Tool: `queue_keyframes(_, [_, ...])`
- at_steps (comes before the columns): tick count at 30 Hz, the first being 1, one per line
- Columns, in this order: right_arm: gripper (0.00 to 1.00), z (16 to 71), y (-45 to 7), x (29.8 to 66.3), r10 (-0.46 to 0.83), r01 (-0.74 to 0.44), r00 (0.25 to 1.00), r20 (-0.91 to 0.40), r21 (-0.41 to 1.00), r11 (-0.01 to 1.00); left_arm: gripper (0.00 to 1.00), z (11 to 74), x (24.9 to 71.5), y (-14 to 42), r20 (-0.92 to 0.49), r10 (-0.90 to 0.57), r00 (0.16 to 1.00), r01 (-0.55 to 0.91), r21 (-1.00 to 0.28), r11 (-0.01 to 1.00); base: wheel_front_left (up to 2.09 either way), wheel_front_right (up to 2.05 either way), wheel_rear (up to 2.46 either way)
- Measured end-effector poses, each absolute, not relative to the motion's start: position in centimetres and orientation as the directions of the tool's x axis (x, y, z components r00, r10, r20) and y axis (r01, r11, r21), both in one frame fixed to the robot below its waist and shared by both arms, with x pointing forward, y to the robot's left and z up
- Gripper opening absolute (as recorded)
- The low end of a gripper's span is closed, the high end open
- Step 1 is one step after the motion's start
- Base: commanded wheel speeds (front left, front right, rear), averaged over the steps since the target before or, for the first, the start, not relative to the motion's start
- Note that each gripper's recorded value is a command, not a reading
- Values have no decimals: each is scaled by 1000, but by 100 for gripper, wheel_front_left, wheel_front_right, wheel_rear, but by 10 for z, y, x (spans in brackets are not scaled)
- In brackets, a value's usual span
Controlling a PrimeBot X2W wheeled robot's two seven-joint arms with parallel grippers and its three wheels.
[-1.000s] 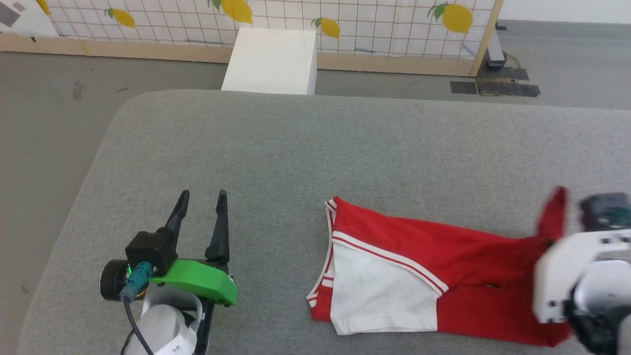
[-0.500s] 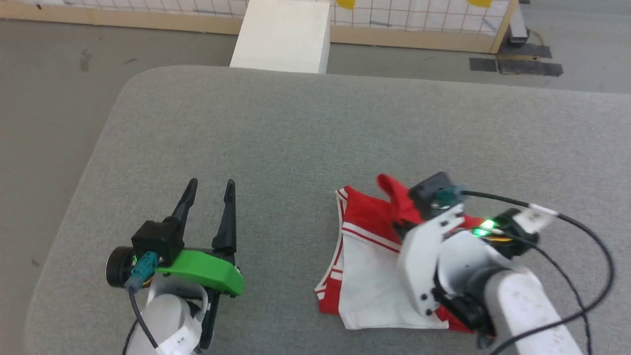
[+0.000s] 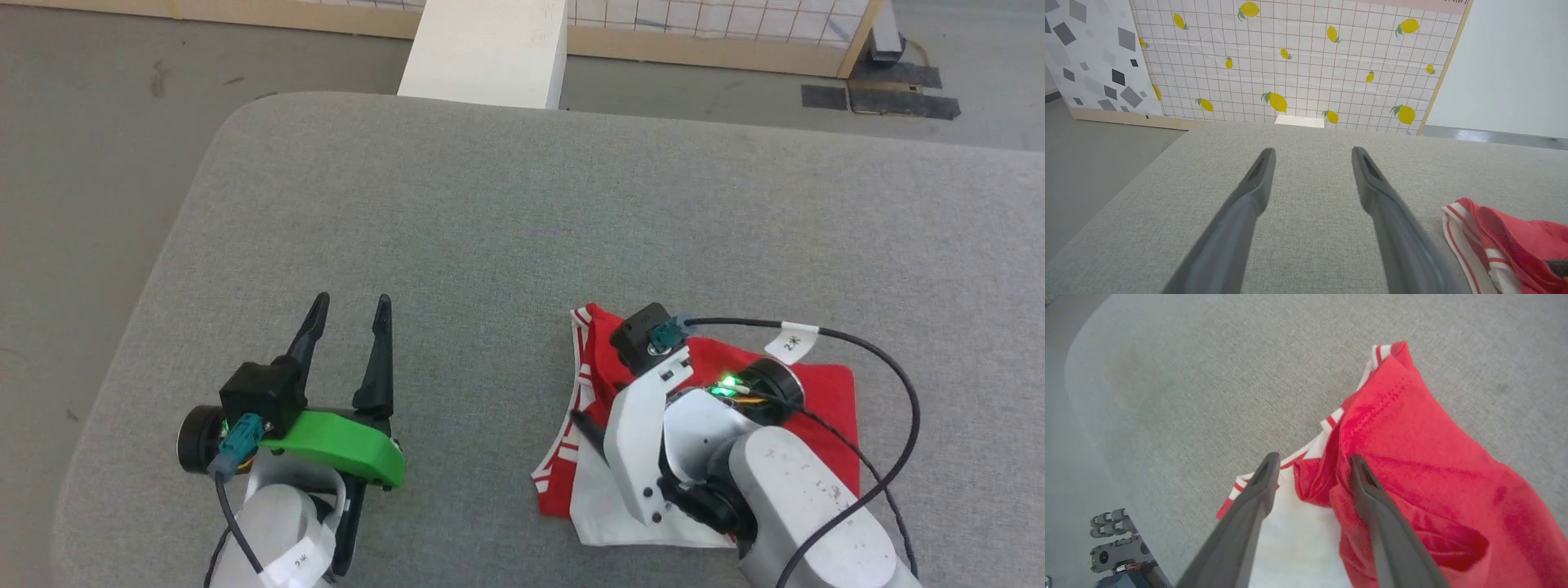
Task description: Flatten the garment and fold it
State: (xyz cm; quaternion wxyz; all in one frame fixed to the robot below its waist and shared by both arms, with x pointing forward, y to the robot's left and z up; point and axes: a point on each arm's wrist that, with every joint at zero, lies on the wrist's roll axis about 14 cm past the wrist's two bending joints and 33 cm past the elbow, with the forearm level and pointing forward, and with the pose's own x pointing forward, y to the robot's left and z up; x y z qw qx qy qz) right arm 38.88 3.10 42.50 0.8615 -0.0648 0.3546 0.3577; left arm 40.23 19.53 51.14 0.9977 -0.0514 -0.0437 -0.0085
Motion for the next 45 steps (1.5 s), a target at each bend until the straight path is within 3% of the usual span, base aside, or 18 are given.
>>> queue_keyframes(3, [100,448,40,395,634,-657,539,-555,194,729,100,515,402,194,97,-17,995,27,-103,994,0,0,0])
queue_keyframes(8, [100,538,28,427,666,-614,729,-160,278,739,100,522,401,191,117,-24,993,37,-105,994,0,0,0])
queue_keyframes(10, [100,572,4,437,600,-573,800,1,293,765,100,525,402,189,126,-28,992,42,-106,993,0,0,0])
queue_keyframes(14, [100,586,-64,442,400,-420,907,132,335,843,100,529,402,184,139,-40,989,55,-109,993,0,0,0])
queue_keyframes(18, [100,557,-134,435,203,-219,976,82,360,907,100,532,405,178,152,-57,987,74,-110,991,0,0,0])
queue_keyframes(24, [100,488,-185,412,67,-7,989,-130,415,910,100,535,406,171,162,-76,984,95,-111,989,0,0,0])
queue_keyframes(29, [100,436,-183,390,90,85,947,-309,510,856,100,537,404,168,165,-84,983,103,-112,988,0,0,0])
queue_keyframes(33, [100,399,-157,371,189,136,882,-431,618,774,100,539,403,167,171,-86,982,106,-113,988,0,0,0])
queue_keyframes(40, [100,382,-131,373,284,173,828,-484,701,691,100,537,404,166,166,-89,982,110,-117,987,0,0,0])
queue_keyframes(41, [51,382,-128,376,293,172,824,-486,706,687,100,537,404,165,166,-90,982,110,-117,987,0,0,0])
queue_keyframes(44, [0,381,-120,379,313,150,808,-500,687,711,100,536,405,165,164,-92,982,112,-117,987,0,0,0])
queue_keyframes(45, [0,380,-119,379,316,142,802,-507,675,724,100,536,405,164,163,-93,982,113,-118,987,0,0,0])
